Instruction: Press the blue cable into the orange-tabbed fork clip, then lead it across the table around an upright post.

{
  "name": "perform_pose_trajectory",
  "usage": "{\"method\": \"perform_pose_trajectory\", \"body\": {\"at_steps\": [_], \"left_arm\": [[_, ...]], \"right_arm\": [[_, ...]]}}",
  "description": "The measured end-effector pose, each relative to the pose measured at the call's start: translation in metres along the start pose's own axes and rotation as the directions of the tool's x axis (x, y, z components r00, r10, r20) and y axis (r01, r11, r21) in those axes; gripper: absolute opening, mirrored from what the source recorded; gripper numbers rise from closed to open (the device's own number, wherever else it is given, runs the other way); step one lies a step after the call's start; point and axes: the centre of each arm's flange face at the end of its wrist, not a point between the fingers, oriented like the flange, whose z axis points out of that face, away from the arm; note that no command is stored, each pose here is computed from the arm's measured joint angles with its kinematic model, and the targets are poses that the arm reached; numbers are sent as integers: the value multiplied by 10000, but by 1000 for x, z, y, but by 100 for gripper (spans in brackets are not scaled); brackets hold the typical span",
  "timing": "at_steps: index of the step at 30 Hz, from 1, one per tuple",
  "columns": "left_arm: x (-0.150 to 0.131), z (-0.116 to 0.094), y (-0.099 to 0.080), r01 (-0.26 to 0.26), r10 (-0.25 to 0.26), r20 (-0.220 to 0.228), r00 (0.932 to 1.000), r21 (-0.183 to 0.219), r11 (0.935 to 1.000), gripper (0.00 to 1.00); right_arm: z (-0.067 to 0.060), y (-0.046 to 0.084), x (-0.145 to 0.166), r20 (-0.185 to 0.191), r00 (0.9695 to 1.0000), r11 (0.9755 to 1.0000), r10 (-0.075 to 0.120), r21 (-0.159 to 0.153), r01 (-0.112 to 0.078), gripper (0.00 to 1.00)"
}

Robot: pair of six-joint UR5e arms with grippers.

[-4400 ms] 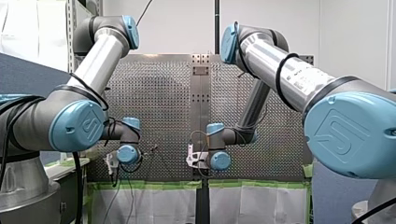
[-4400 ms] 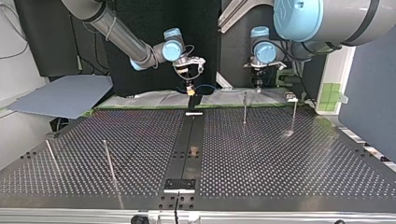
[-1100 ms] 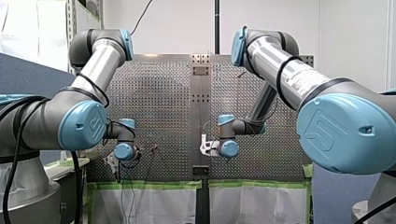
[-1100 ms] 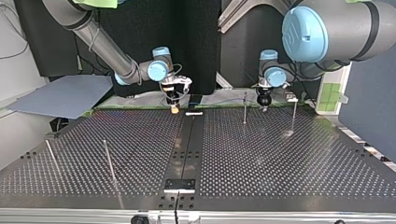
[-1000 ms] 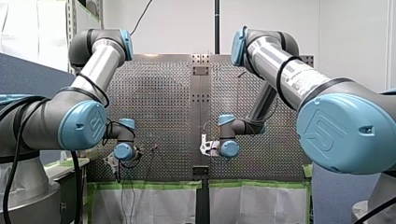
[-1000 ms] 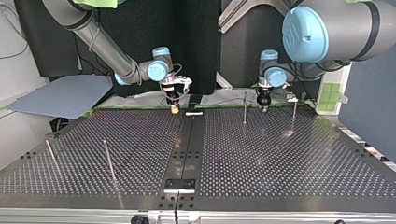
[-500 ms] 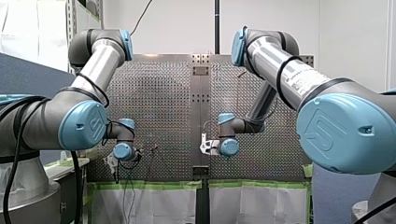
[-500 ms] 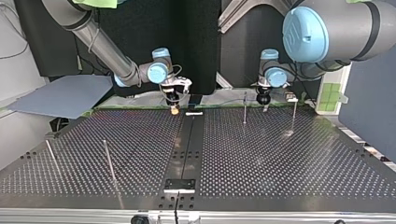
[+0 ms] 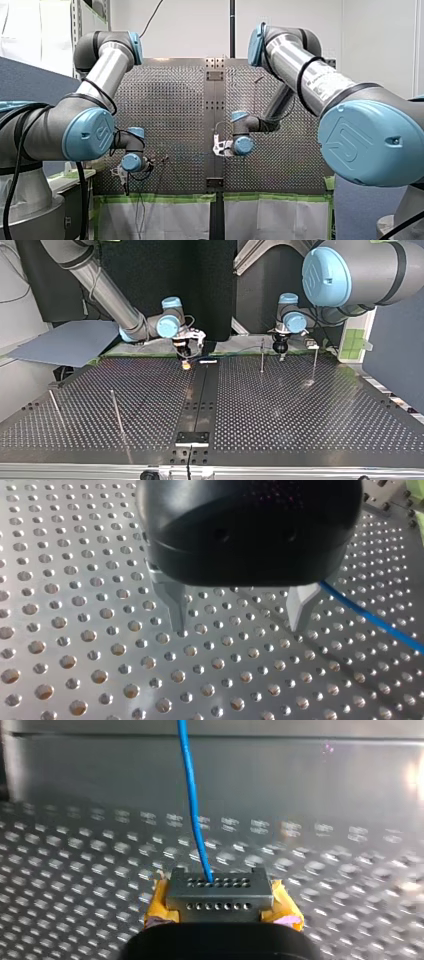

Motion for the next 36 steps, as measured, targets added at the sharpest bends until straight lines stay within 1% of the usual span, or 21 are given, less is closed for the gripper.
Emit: {"method": "perform_pose_trajectory", "body": {"at_steps": [1, 4, 9, 15, 21, 24, 27, 31, 34, 36], "left_arm": [[0, 0, 0, 0, 0, 1, 10000, -1, 10000, 100], [0, 0, 0, -2, 2, -2, 10000, 8, 10000, 100], [1, -1, 0, -1, 1, -18, 10000, 2, 10000, 100], [0, -1, 0, 28, -28, -6, 10000, -24, 10000, 100], [0, -1, 0, 43, -43, 4, 10000, -28, 10000, 100], [0, -1, 0, 43, -43, 8, 10000, -34, 10000, 100], [0, -1, 0, 43, -43, 10, 10000, -37, 10000, 100], [1, -1, 0, 34, -34, 4, 10000, -37, 10000, 100], [1, -1, 0, 36, -36, -8, 10000, -37, 10000, 100], [2, -2, 0, 40, -40, -21, 10000, -34, 10000, 100]], "right_arm": [[-1, 1, 9, -78, 10000, 10000, 10, -78, -10, 1], [-5, 1, 30, -274, 9996, 9998, 31, -178, -36, 1], [-13, -2, 67, -605, 9981, 9998, 56, -177, -66, 1], [-26, -9, 110, -1029, 9947, 9999, 81, -107, -92, 1], [-41, -13, 151, -1404, 9901, 9999, 87, -86, -101, 1], [-48, -15, 169, -1601, 9870, 9999, 104, -86, -119, 1], [-55, -18, 186, -1831, 9830, 9999, 131, -61, -144, 1], [-64, -21, 209, -2143, 9766, 9999, 157, 0, -160, 1], [-70, -22, 222, -2324, 9725, 9999, 153, 24, -152, 1], [-73, -23, 229, -2416, 9702, 9999, 150, 34, -147, 1]]}}
